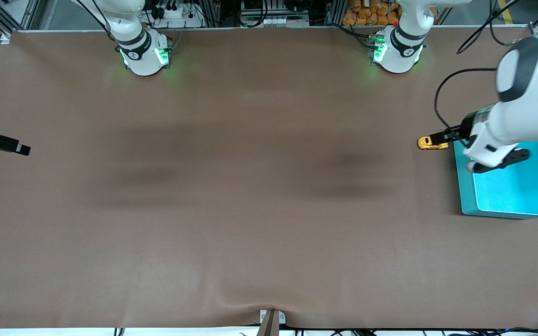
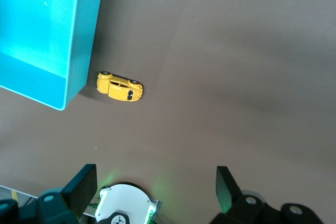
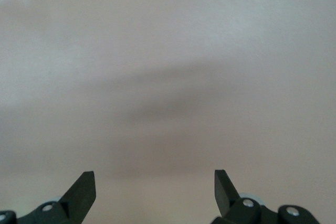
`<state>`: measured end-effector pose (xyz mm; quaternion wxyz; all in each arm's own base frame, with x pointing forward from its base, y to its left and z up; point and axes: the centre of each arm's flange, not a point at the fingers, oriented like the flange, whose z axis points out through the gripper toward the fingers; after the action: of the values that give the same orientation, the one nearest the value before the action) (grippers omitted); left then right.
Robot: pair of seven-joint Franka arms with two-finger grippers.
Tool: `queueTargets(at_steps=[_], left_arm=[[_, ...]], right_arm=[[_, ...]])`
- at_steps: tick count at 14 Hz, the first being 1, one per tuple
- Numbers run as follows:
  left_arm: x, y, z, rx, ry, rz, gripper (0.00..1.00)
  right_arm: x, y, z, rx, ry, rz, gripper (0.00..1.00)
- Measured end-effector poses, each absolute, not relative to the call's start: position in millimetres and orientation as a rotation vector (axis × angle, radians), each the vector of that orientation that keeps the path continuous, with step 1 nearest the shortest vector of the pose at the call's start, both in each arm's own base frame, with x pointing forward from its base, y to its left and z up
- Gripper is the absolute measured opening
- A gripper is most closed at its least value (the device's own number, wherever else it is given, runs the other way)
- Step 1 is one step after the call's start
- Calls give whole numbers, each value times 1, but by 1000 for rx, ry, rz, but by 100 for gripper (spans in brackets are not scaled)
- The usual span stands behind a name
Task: Wind and store yellow beetle car
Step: 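Reach the left gripper down to the car beside the teal box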
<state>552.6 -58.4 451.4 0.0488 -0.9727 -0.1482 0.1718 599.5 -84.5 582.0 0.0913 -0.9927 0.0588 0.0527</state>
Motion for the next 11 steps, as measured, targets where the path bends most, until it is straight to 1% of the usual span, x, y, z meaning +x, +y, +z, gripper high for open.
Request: queueTargets(at_steps=[2, 5, 7, 11], left_arm=[[535, -44, 421, -2960, -501, 516, 100], [494, -23, 371, -2914, -700, 485, 100], [472, -17, 340, -2863, -842, 478, 100], [449, 8, 297, -2751, -1165, 420, 100]], right_arm=[[594, -52, 605, -2988, 72, 110, 100], [575, -31, 633, -3020, 17, 61, 100], [564, -30, 643, -3032, -2, 43, 100], [545, -23, 649, -3085, -100, 4, 100]])
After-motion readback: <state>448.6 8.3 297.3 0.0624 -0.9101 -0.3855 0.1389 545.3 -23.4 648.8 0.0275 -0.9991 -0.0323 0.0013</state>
